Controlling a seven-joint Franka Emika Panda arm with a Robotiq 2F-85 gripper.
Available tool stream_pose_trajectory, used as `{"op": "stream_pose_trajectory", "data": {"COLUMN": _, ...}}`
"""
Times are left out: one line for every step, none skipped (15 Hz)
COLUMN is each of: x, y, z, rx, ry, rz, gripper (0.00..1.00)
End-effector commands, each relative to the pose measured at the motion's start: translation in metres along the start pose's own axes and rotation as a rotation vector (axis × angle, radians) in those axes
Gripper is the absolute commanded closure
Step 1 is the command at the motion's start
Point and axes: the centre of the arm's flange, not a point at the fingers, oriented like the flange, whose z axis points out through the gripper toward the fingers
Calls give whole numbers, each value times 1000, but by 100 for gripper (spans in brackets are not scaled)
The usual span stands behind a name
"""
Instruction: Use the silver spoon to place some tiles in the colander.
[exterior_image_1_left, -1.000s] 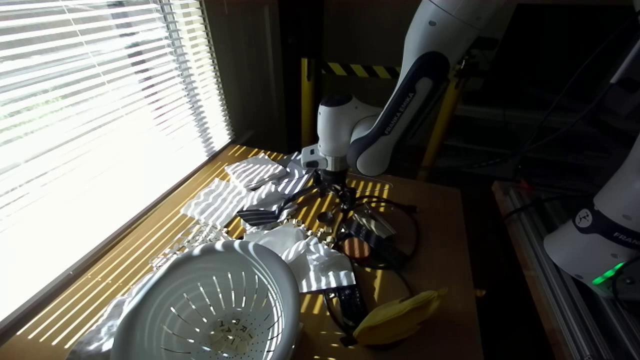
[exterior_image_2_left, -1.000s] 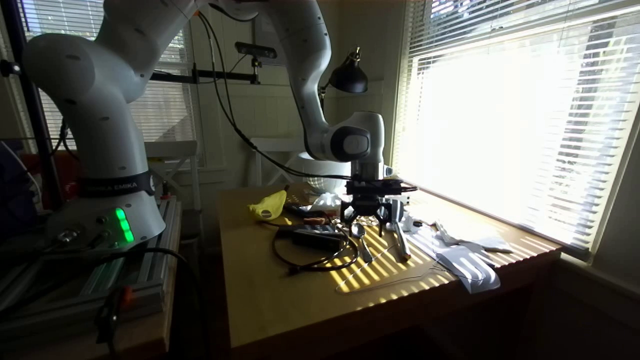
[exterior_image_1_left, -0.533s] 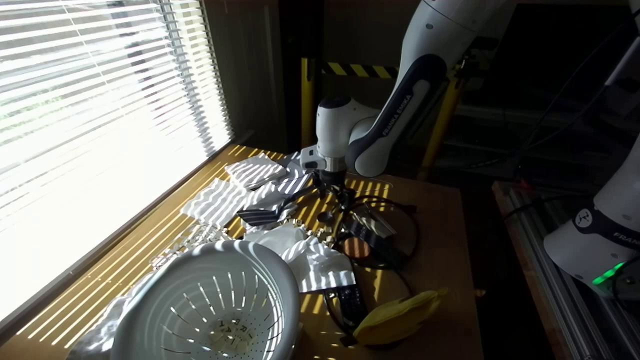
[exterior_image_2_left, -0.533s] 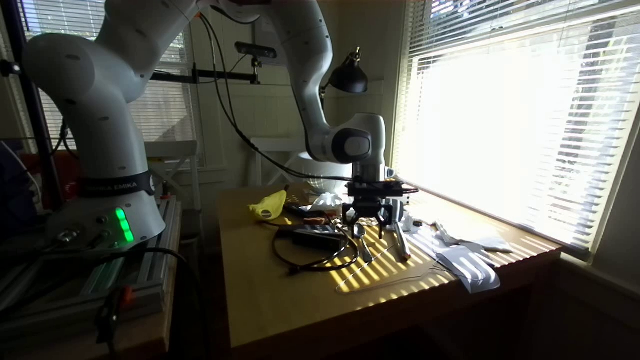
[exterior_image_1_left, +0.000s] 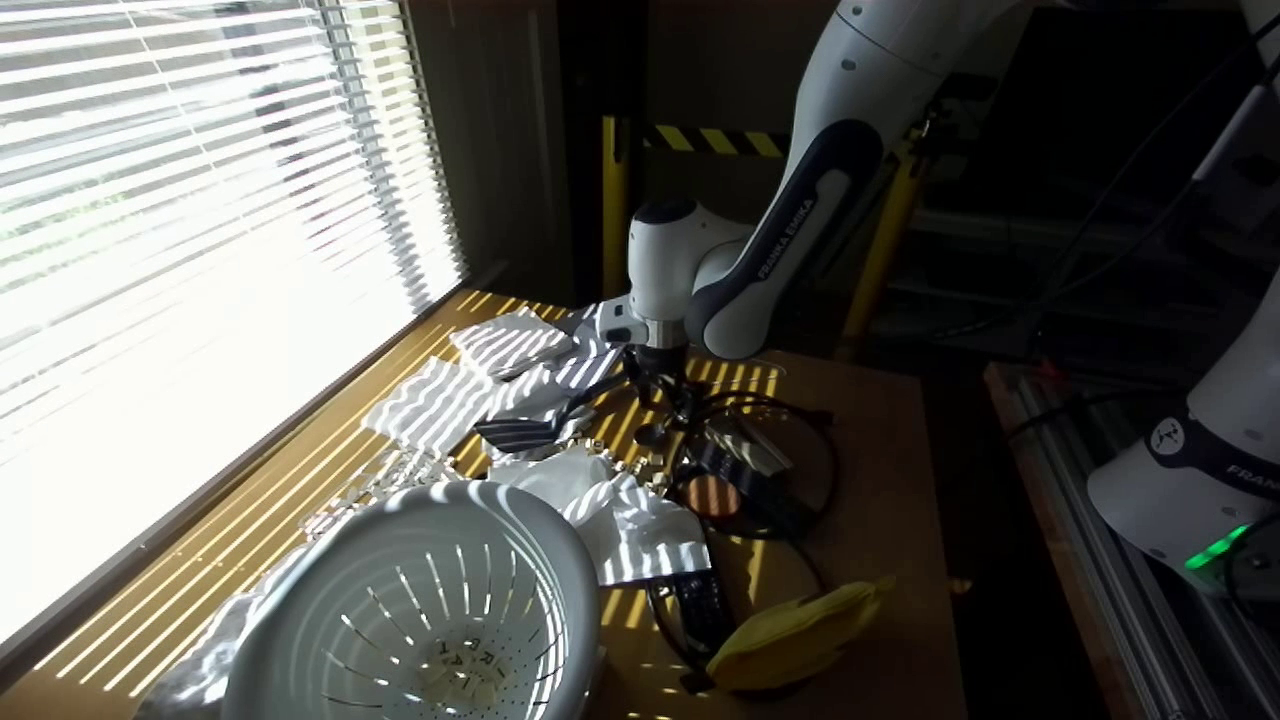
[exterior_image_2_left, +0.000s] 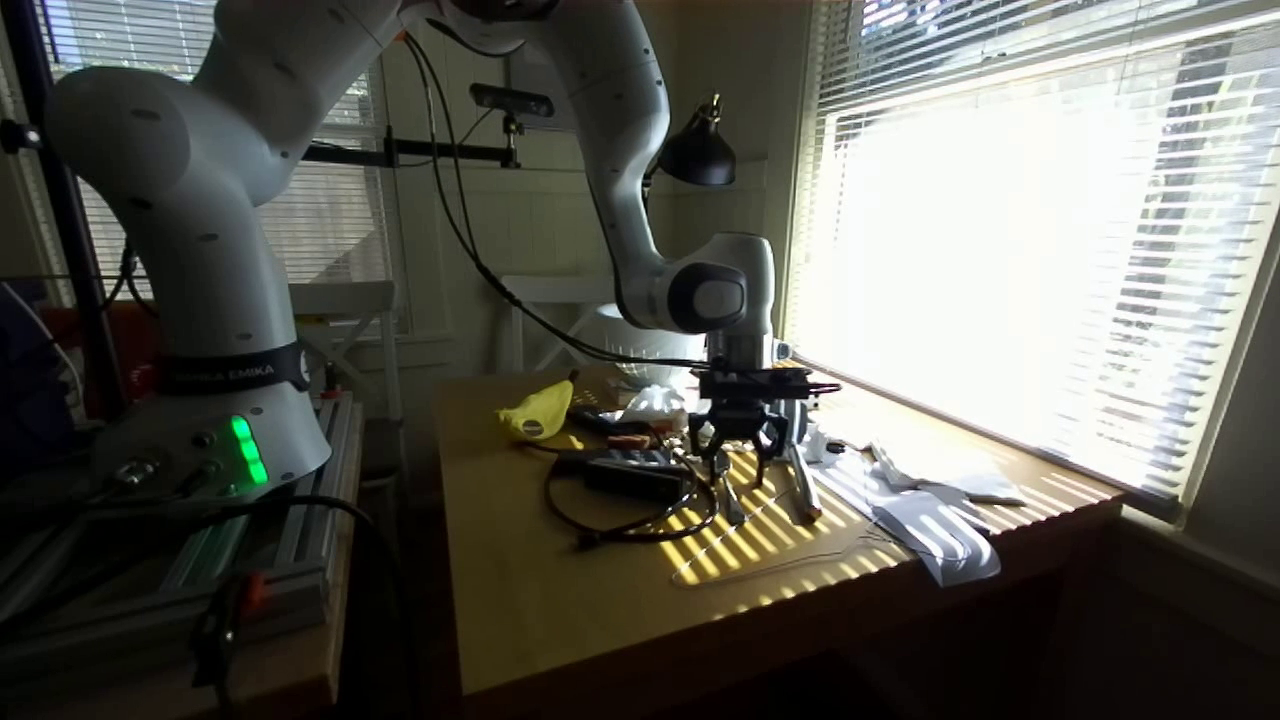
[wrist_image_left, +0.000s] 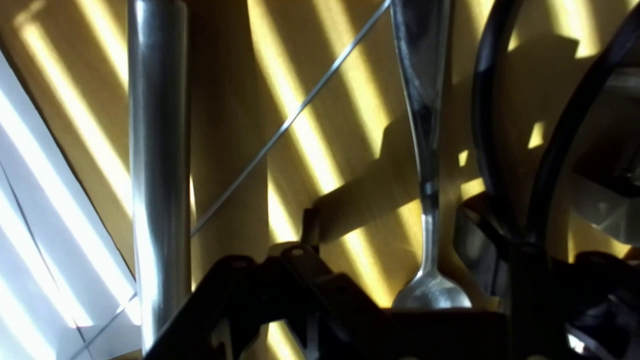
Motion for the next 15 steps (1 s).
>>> {"op": "stream_pose_trajectory", "data": {"x": 2, "y": 1, "z": 6, "rx": -7, "ry": -2, "rz": -7, "gripper": 38}}
{"op": "stream_pose_trajectory", "data": {"x": 2, "y": -1, "z": 6, "rx": -8, "ry": -5, "rz": -6, "gripper": 48}}
{"op": "stream_pose_trajectory", "data": {"x": 2, "y": -3, "z": 5, "rx": -8, "ry": -7, "rz": -6, "gripper": 60}}
{"op": "stream_pose_trajectory", "data": {"x": 1, "y": -3, "z": 3, "rx": -14, "ry": -6, "rz": -5, "gripper": 65}}
{"op": "stream_pose_trajectory", "data": {"x": 1, "y": -3, "z": 2, "rx": -16, "ry": -6, "rz": -5, "gripper": 74}}
{"op": "stream_pose_trajectory", "data": {"x": 1, "y": -3, "z": 0, "rx": -17, "ry": -8, "rz": -2, "gripper": 80}}
{"op": "stream_pose_trajectory", "data": {"x": 1, "y": -4, "z": -1, "rx": -15, "ry": -10, "rz": 0, "gripper": 88}}
{"op": "stream_pose_trajectory", "data": {"x": 1, "y": -5, "z": -2, "rx": -13, "ry": -11, "rz": 0, "gripper": 94}}
{"op": "stream_pose_trajectory", "data": {"x": 1, "y": -5, "z": -3, "rx": -14, "ry": -11, "rz": 2, "gripper": 99}}
{"op": "stream_pose_trajectory", "data": {"x": 1, "y": -5, "z": -3, "rx": -13, "ry": -12, "rz": 2, "gripper": 100}}
{"op": "stream_pose_trajectory", "data": {"x": 1, "y": -5, "z": -4, "rx": -14, "ry": -13, "rz": 4, "gripper": 100}}
{"op": "stream_pose_trajectory", "data": {"x": 1, "y": -5, "z": -4, "rx": -14, "ry": -17, "rz": 6, "gripper": 98}}
{"op": "stream_pose_trajectory", "data": {"x": 1, "y": -5, "z": -6, "rx": -11, "ry": -26, "rz": 10, "gripper": 98}}
{"op": "stream_pose_trajectory", "data": {"x": 1, "y": -6, "z": -8, "rx": -8, "ry": -45, "rz": 8, "gripper": 98}}
{"op": "stream_pose_trajectory", "data": {"x": 0, "y": -7, "z": -12, "rx": -1, "ry": -68, "rz": -9, "gripper": 98}}
